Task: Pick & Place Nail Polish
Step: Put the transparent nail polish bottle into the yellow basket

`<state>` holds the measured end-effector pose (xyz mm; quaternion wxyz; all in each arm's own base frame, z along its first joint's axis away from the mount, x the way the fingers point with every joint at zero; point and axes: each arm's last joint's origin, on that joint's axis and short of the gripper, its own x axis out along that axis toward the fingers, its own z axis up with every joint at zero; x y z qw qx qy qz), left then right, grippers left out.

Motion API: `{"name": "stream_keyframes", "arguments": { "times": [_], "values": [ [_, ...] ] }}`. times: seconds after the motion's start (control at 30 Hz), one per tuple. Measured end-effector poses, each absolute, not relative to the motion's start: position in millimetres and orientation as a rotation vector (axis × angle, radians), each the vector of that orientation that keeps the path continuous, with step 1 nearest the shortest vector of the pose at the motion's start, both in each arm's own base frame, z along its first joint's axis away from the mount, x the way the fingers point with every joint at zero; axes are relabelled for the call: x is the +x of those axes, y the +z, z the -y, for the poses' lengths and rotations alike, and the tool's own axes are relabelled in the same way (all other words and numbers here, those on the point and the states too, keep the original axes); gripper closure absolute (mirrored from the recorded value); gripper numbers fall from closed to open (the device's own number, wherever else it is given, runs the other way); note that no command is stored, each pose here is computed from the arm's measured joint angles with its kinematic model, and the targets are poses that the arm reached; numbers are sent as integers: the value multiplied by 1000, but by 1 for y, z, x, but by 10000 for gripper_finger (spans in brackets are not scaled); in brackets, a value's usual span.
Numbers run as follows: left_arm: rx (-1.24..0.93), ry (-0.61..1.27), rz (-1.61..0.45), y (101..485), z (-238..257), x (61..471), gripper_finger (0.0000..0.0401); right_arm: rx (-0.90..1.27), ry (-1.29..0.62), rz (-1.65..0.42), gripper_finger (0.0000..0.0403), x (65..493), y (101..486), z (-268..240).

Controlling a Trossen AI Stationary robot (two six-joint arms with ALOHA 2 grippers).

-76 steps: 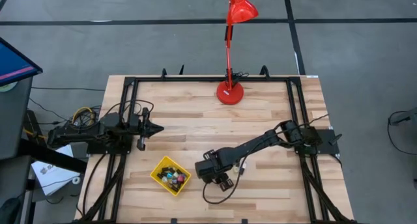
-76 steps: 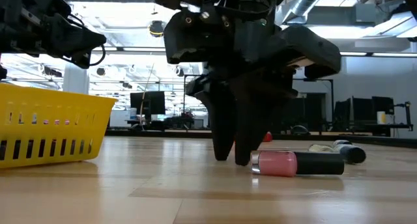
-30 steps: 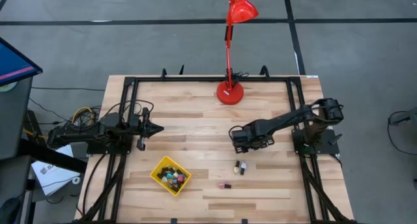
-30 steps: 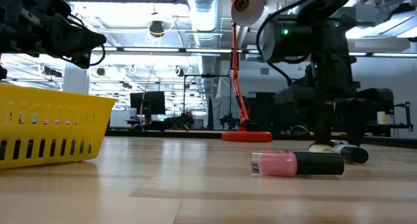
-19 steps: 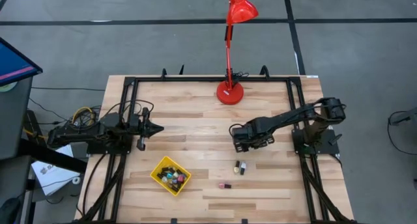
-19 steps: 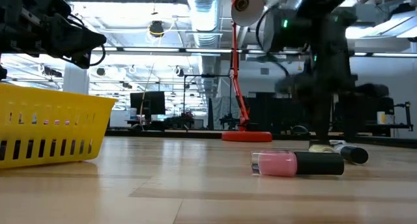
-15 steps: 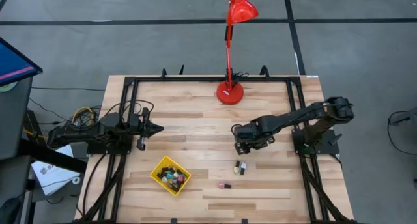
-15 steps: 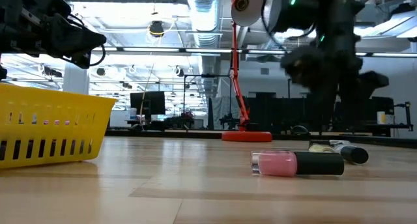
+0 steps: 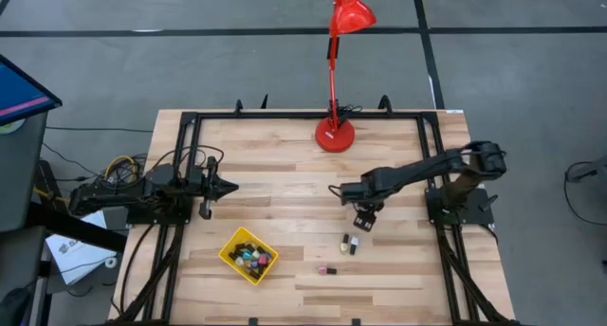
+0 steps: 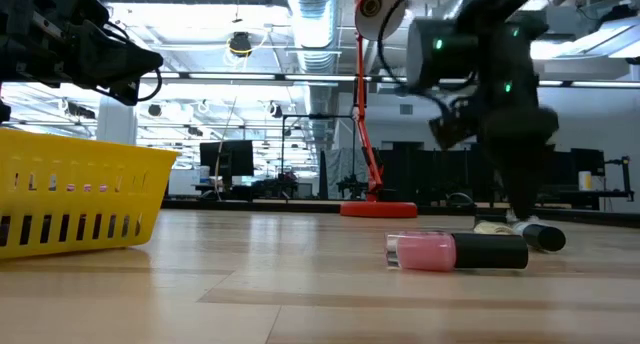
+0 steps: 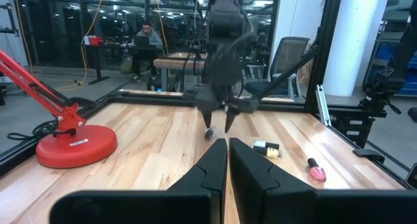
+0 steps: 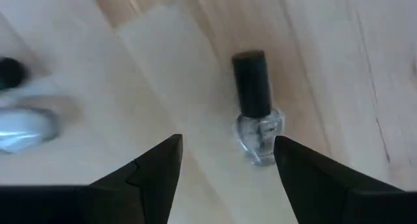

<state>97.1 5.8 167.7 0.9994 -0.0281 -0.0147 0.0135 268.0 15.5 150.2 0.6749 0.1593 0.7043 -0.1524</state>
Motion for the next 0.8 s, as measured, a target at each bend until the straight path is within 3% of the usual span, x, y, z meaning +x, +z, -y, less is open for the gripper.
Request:
{"name": "stream_keyframes", "arguments": {
  "times": [0.3, 0.4, 0.57, 0.8],
  "values": [
    [-56, 27, 30, 168, -6, 97, 388, 306, -285, -1706, 177, 274, 122, -11],
    [-56, 27, 30, 168, -6, 97, 388, 305, -282, -1702, 209, 274, 122, -12],
    [-56, 27, 30, 168, -6, 97, 388, 320, -287, -1695, 307, 274, 123, -10],
    [-56, 27, 30, 168, -6, 97, 388, 323, -296, -1690, 312, 280, 128, -10]
  ]
}}
